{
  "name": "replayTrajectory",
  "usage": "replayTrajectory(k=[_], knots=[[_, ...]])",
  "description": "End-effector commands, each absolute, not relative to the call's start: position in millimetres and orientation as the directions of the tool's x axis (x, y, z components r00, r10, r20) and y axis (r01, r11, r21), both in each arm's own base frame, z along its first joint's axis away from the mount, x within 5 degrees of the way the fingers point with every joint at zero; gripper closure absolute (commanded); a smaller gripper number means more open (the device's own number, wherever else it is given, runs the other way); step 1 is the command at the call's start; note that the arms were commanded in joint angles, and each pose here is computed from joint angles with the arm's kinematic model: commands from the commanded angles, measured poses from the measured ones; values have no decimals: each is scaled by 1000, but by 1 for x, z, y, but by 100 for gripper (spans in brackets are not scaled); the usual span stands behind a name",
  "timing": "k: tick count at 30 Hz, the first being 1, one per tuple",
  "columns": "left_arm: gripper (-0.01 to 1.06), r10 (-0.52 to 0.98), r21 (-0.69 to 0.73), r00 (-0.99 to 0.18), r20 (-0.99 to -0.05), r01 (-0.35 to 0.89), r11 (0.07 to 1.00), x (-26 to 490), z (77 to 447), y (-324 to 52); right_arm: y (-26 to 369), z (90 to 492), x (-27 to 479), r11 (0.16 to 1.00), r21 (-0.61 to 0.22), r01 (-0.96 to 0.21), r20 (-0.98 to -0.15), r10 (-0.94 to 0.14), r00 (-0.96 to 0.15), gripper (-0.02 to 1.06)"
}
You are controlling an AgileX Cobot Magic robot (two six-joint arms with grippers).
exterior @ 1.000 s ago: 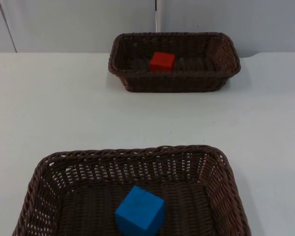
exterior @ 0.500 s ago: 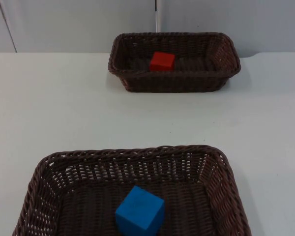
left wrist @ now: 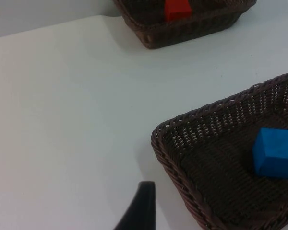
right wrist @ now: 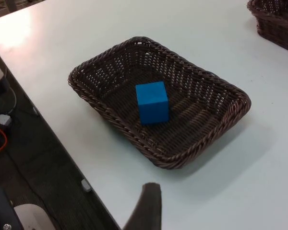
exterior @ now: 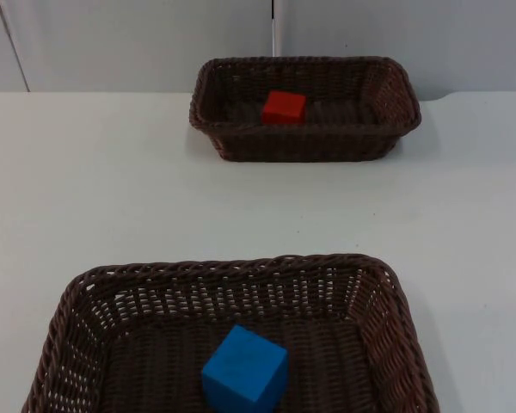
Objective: Pick up one cube with the left hand and place it into the upper basket. Pick up one cube with the right hand and place it into the lower basket.
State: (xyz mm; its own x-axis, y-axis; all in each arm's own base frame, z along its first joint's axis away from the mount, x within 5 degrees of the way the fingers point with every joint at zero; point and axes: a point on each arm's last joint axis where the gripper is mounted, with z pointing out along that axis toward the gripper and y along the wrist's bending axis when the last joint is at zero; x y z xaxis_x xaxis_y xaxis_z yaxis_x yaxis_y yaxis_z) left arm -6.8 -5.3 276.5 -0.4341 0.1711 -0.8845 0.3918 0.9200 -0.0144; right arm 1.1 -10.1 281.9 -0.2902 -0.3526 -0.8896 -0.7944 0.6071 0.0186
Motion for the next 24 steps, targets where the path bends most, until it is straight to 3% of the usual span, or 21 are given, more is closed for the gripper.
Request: replayTrajectory(k=[1,6,10,24], knots=[[20,169,-17,-439,-883,389,921,-7,275,-5,-10,281,1,603,24,-798,-890,-351,-292,29],[19,169,-17,-439,-883,389,921,-7,275,-5,-10,281,1,603,24,-798,-890,-351,-292,27],[0,169,-17,-439,-883,389,921,-7,275,-5,-10,281,1,603,24,-798,-890,-351,-292,-1],[0,169,-17,-439,-883,389,921,-7,275,-5,-10,281,1,600,13,-800,-890,-358,-282,-1]])
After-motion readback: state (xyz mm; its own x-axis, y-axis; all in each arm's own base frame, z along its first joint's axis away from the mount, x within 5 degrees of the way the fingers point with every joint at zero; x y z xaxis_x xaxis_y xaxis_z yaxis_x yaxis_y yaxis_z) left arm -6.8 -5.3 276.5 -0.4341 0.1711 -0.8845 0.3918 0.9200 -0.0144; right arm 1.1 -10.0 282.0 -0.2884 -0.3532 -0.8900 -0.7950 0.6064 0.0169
